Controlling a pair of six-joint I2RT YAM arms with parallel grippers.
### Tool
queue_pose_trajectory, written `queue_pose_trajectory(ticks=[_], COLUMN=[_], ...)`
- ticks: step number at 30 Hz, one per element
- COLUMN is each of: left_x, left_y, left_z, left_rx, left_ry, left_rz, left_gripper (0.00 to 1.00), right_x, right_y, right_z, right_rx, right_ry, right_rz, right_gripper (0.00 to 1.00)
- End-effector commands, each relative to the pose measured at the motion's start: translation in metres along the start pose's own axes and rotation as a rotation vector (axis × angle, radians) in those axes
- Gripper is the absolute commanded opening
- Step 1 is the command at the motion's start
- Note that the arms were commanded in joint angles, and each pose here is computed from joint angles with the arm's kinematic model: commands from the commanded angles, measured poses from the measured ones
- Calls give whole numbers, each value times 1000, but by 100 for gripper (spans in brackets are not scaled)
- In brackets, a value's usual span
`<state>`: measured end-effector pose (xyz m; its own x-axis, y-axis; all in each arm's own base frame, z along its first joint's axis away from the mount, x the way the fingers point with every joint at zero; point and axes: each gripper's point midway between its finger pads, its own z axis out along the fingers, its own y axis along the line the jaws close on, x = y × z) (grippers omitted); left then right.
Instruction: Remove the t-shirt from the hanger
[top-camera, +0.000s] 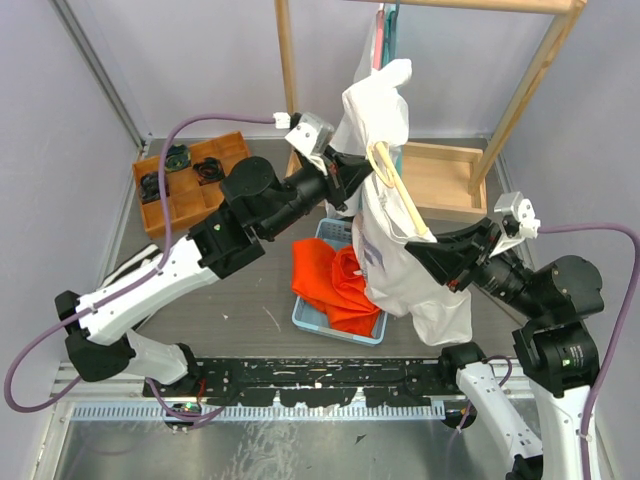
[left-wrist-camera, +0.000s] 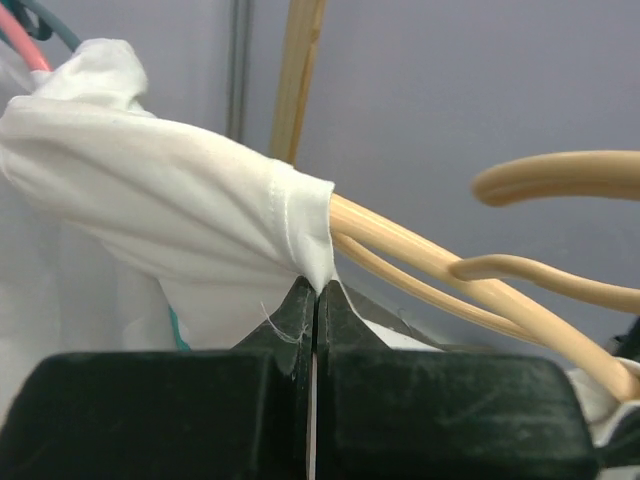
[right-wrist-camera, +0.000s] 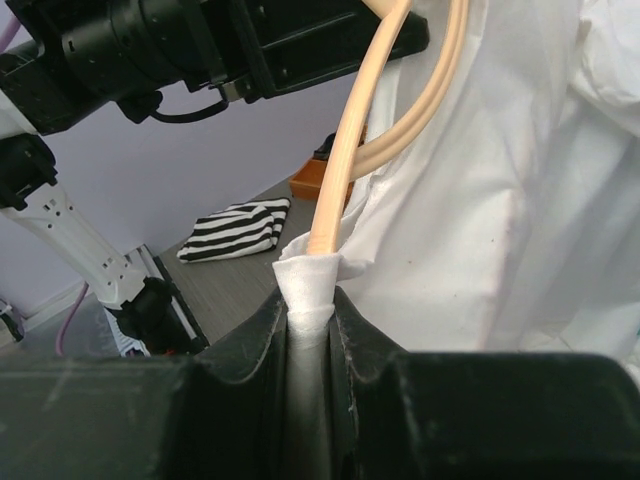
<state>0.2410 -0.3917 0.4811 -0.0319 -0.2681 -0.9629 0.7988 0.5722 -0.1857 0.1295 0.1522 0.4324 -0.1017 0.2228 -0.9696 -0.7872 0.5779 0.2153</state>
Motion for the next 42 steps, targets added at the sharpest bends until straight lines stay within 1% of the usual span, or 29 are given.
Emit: queue_pose_trajectory(ticks=[1, 6, 13, 14, 24, 25, 26, 28, 29, 30, 32, 36, 42], left_x=[-25, -15, 15, 5, 10, 9, 9, 4, 2, -2, -8, -16, -25], left_y=[-33, -46, -46, -46, -65, -64, -61, -57, -55, -53, -51, -47, -43], left_z=[-25, -40, -47, -55, -62, -63, -63, -65, -66, -67, -70, -73, -71], left_rx=[168, 225, 223, 229, 295, 285, 271, 247, 238, 231, 224, 218, 214], left_ry=[-12, 26, 117, 98, 128, 125, 121, 97, 82, 59, 12, -69, -175], left_rz=[-42, -60, -72, -74, -74, -76, -77, -80, -81, -82, -82, -58, 10], left_gripper=[0, 0, 0, 0, 0, 5, 19, 53, 64, 71, 79, 86, 87], right_x=[-26, -27, -23, -21, -16, -15, -14, -13, -13, -12, -11, -8, -4], right_y=[0, 1, 3, 2, 1, 1, 1, 1, 1, 1, 1, 0, -3], right_z=[4, 9, 15, 16, 17, 17, 17, 16, 16, 16, 16, 16, 17], right_rx=[2, -26, -72, -74, -77, -76, -76, -75, -75, -73, -69, -56, -40], right_ry=[-105, -111, -96, -92, -79, -77, -74, -70, -67, -64, -54, -38, -12], right_rz=[-52, -34, -1, 4, 19, 21, 22, 26, 30, 33, 46, 82, 132], right_gripper=[1, 1, 1, 1, 1, 1, 1, 1, 1, 1, 1, 1, 1])
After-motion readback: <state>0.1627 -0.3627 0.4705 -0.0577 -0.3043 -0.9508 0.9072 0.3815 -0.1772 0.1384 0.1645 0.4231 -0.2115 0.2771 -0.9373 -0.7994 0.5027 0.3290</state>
